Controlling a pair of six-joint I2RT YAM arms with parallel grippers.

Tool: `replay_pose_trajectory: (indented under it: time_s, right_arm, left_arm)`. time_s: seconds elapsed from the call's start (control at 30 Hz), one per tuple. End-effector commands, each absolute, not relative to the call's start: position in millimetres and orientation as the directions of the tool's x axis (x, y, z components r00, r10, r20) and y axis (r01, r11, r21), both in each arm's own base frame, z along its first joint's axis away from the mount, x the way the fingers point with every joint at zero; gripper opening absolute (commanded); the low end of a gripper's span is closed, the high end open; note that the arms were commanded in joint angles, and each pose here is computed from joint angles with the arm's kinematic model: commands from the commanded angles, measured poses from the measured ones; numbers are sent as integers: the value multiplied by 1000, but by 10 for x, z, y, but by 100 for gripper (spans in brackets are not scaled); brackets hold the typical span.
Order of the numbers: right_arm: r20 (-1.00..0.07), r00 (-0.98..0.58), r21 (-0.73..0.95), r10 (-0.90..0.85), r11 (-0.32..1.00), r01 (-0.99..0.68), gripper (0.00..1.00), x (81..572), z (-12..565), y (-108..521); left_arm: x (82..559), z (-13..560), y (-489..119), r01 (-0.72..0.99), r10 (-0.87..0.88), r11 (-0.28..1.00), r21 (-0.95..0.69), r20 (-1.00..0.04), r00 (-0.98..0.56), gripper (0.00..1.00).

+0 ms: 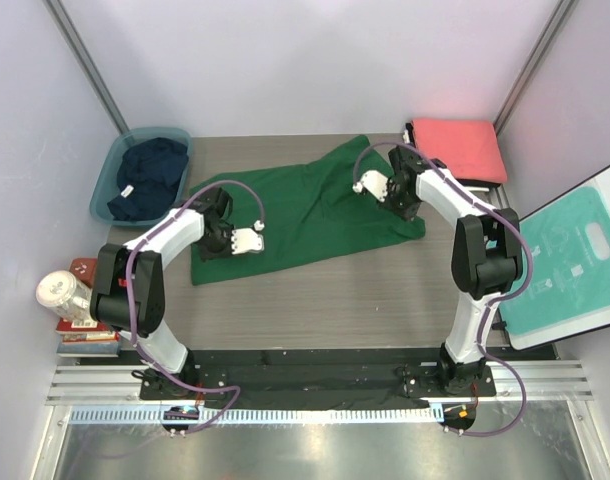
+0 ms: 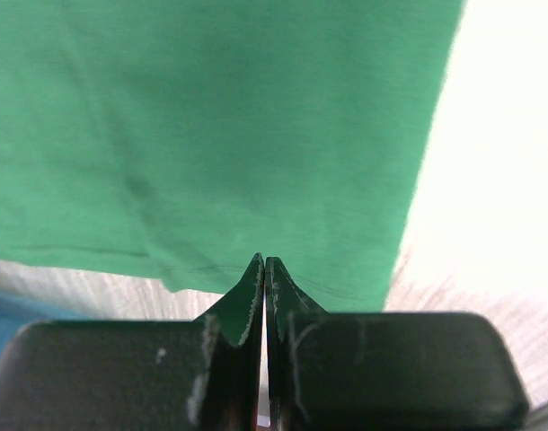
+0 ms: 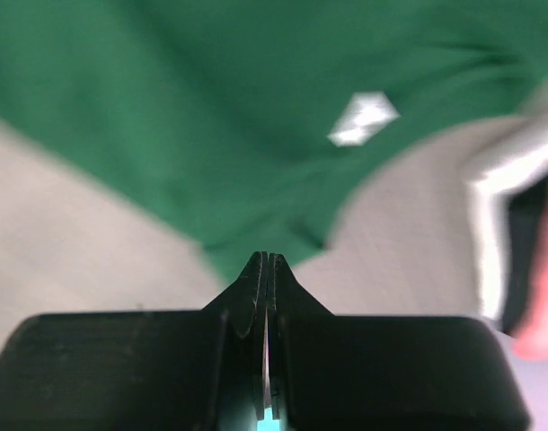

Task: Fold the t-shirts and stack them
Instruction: Fold the flattened tshirt in 1/3 of the way

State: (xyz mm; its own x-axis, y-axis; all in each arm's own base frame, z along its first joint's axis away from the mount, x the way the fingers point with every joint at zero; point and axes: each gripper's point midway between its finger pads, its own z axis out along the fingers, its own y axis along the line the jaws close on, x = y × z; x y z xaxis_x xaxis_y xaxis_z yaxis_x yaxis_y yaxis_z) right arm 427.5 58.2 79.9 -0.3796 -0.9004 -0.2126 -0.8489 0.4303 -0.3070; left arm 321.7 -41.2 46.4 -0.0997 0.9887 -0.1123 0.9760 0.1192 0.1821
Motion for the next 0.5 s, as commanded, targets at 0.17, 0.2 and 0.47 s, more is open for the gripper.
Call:
replay_pose_trajectory:
  time_s: [0.17, 0.2, 0.47]
  right_arm:
    - [-173, -410, -57, -895, 425, -903, 1, 3768, 461, 584]
    - [-160, -420, -47, -893, 432, -901, 1, 3775, 384, 557]
    - [-145, -454, -142, -879, 473, -870, 1, 4160, 292, 375]
  left_arm:
    - [2990, 347, -412, 997, 995, 67, 38, -73, -64, 0]
    - [3027, 326, -415, 996, 995, 68, 54, -74, -64, 0]
    - [3065, 221, -361, 995, 997, 72, 73, -33, -70, 0]
